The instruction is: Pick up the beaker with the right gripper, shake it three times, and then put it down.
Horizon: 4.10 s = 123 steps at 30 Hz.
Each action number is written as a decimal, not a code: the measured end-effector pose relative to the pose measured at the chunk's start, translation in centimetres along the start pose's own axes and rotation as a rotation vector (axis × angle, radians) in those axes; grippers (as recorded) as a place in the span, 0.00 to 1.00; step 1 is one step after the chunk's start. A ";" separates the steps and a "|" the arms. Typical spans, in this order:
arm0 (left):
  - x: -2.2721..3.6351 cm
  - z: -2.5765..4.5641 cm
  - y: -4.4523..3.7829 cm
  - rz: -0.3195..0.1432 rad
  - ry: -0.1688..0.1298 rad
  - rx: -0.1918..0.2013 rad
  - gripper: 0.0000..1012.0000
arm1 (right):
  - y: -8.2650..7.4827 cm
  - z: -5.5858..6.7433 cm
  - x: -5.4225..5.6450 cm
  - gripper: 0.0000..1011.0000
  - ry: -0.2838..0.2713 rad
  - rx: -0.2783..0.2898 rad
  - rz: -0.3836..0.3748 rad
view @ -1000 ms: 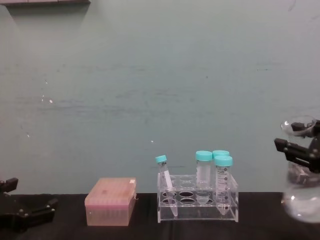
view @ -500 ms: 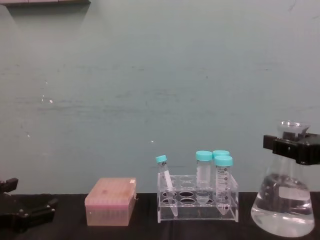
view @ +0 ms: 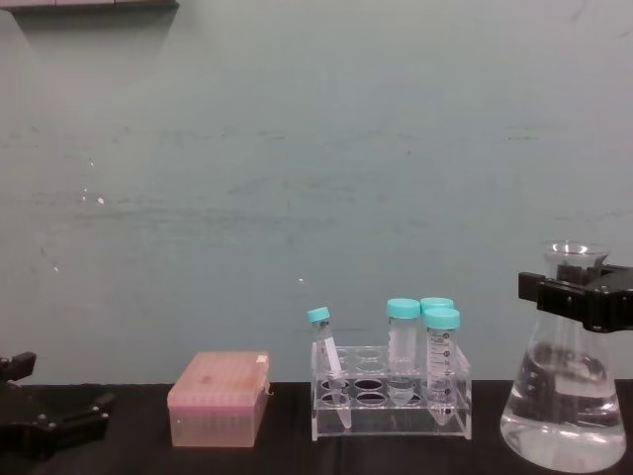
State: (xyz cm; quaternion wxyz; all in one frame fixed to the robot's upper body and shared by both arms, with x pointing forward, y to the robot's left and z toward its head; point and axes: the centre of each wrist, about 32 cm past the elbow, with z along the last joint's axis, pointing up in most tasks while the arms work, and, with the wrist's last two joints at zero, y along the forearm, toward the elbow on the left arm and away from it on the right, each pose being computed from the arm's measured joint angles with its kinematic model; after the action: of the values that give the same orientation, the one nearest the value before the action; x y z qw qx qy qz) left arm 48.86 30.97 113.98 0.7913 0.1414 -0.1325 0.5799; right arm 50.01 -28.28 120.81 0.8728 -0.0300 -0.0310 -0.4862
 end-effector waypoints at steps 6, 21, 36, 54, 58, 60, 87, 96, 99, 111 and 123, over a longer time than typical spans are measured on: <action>0.00 0.00 0.00 0.000 0.000 0.000 0.99 | 0.0 0.0 0.0 0.45 -0.003 0.001 0.001; 0.00 0.00 0.00 0.000 0.000 0.000 0.99 | 0.1 0.1 0.0 0.44 0.011 0.003 0.004; 0.00 0.00 0.00 0.000 0.000 0.000 0.99 | -0.1 -0.5 -2.3 0.45 1.003 0.099 0.002; 0.00 0.00 0.00 0.000 0.000 0.000 0.99 | -0.2 0.1 -1.9 0.45 0.741 0.057 -0.016; 0.00 0.00 0.00 0.000 0.000 0.000 0.99 | -0.5 0.8 -0.8 0.44 0.283 0.028 -0.023; 0.00 0.00 0.00 0.000 0.000 0.000 0.99 | -0.6 1.0 -0.4 0.45 0.110 0.023 -0.029; 0.00 0.00 0.00 0.000 0.000 0.000 0.99 | -1.7 1.1 1.3 0.45 -0.568 -0.002 -0.108; 0.00 0.00 0.00 0.000 0.000 0.000 0.99 | -1.5 1.1 0.7 0.45 -0.017 0.017 -0.103; 0.00 0.00 0.00 0.000 0.000 0.000 0.99 | -1.5 1.0 0.6 0.44 0.004 0.012 -0.099; 0.00 0.00 0.00 0.000 0.000 0.000 0.99 | -1.5 1.0 0.1 0.44 0.029 -0.009 -0.089; 0.00 0.00 0.00 0.000 0.000 0.000 0.99 | -1.5 1.0 0.1 0.44 0.032 -0.009 -0.090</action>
State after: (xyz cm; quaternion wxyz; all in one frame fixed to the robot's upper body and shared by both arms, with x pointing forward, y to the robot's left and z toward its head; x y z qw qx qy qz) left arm 48.86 30.97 113.98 0.7913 0.1415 -0.1325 0.5799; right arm 48.77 -29.03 121.81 0.8502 -0.0248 -0.0160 -0.5257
